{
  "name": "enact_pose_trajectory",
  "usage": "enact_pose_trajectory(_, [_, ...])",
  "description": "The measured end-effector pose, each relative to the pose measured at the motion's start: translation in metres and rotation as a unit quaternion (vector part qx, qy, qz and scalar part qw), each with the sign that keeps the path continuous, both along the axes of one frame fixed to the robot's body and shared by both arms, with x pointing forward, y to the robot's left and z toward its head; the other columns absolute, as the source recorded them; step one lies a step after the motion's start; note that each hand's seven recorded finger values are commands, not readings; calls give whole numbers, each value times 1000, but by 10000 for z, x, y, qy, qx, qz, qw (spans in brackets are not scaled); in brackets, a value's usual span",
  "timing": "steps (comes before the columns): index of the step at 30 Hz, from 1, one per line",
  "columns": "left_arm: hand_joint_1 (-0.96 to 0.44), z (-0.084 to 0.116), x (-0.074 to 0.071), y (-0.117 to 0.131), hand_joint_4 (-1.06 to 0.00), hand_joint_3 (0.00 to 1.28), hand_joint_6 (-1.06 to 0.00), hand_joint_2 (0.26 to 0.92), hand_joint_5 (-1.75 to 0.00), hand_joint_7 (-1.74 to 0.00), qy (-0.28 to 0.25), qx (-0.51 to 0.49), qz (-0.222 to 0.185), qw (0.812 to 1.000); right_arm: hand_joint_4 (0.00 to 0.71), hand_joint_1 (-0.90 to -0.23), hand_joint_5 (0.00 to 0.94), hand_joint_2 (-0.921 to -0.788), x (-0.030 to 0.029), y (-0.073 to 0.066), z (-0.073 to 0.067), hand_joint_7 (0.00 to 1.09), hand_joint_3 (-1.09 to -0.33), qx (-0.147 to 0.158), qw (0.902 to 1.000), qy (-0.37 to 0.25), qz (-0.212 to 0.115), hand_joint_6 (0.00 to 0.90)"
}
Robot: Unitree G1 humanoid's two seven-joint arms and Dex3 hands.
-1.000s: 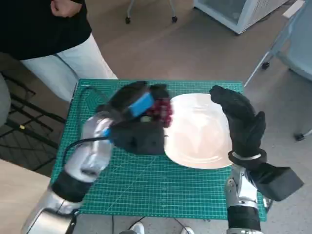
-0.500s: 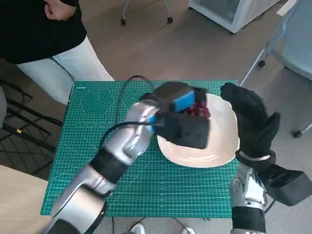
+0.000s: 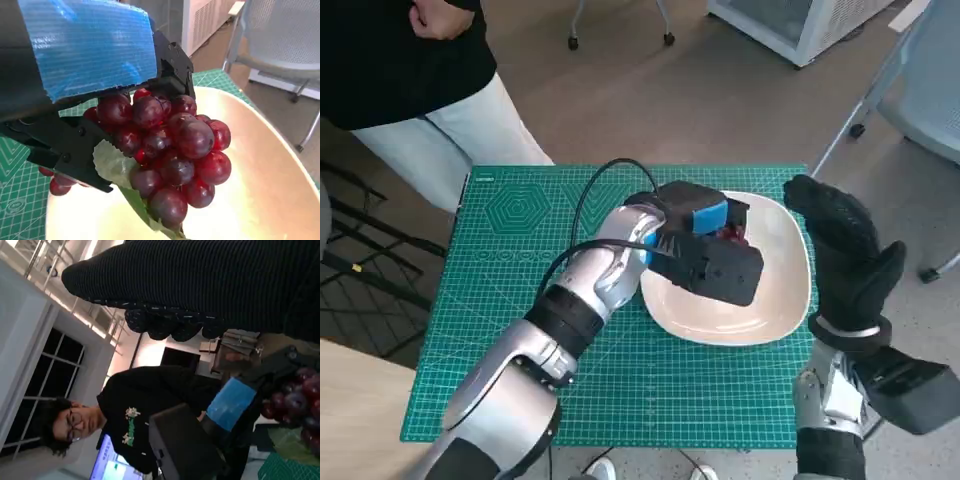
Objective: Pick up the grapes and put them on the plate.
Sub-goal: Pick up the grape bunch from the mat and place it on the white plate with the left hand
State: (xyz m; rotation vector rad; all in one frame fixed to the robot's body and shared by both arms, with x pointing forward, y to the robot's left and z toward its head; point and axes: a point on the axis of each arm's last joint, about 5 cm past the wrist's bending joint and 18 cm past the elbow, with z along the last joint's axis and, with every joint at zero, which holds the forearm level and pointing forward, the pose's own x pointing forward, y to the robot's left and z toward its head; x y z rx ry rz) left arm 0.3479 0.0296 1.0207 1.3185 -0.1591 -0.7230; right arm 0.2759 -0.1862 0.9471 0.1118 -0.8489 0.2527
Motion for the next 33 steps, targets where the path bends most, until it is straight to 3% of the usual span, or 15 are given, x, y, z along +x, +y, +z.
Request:
enact_pose_trajectory(13, [2, -54, -5, -18, -318, 364, -326, 921, -1541, -1504, -9, -108, -2, 9999, 453, -673, 3, -921, -5, 3, -18, 347, -688, 26, 10000, 52, -34, 111])
enact_pose_trajectory(15, [86, -53, -3, -14, -299, 436, -308, 896, -1594, -1256, 27, -185, 8, 9998, 453, -673, 3, -921, -5, 8, -21, 345, -689, 28, 10000, 60, -26, 112])
enact_pose_trajectory(17, [218, -50, 0, -8, -333, 454, -303, 876, -1599, -739, 88, -297, 13, 9995, 453, -673, 3, -921, -4, 14, -23, 343, -689, 29, 10000, 63, -17, 113])
enact_pose_trajectory(18, [213, -49, 2, -4, -326, 420, -292, 873, -1474, -519, 140, -371, 12, 9992, 453, -673, 2, -921, -4, 18, -23, 342, -690, 29, 10000, 65, -13, 113])
enact_pose_trajectory(20, [88, -51, 8, 7, -267, 295, -235, 886, -1038, -275, 296, -533, -6, 9981, 453, -672, 2, -921, -4, 25, -24, 340, -690, 31, 10000, 66, -10, 114])
enact_pose_trajectory(22, [-103, -62, 14, 22, -152, 185, -180, 894, -538, -136, 485, -677, -46, 9965, 453, -672, 2, -921, -4, 32, -25, 339, -690, 27, 10000, 66, -12, 114])
enact_pose_trajectory(24, [-261, -81, 18, 37, -69, 116, -136, 905, -244, -62, 652, -775, -99, 9948, 453, -672, 2, -921, -4, 39, -25, 337, -690, 17, 10000, 66, -10, 116])
enact_pose_trajectory(27, [-427, -113, 19, 56, -22, 80, -101, 915, -79, -20, 760, -837, -178, 9934, 453, -669, 2, -921, -6, 49, -29, 335, -691, -7, 10000, 75, 3, 117])
enact_pose_trajectory(33, [-603, -177, 6, 86, -1, 98, -85, 920, -7, -2, 591, -876, -286, 9940, 452, -663, 1, -921, -10, 64, -32, 330, -694, -32, 10000, 82, 25, 119])
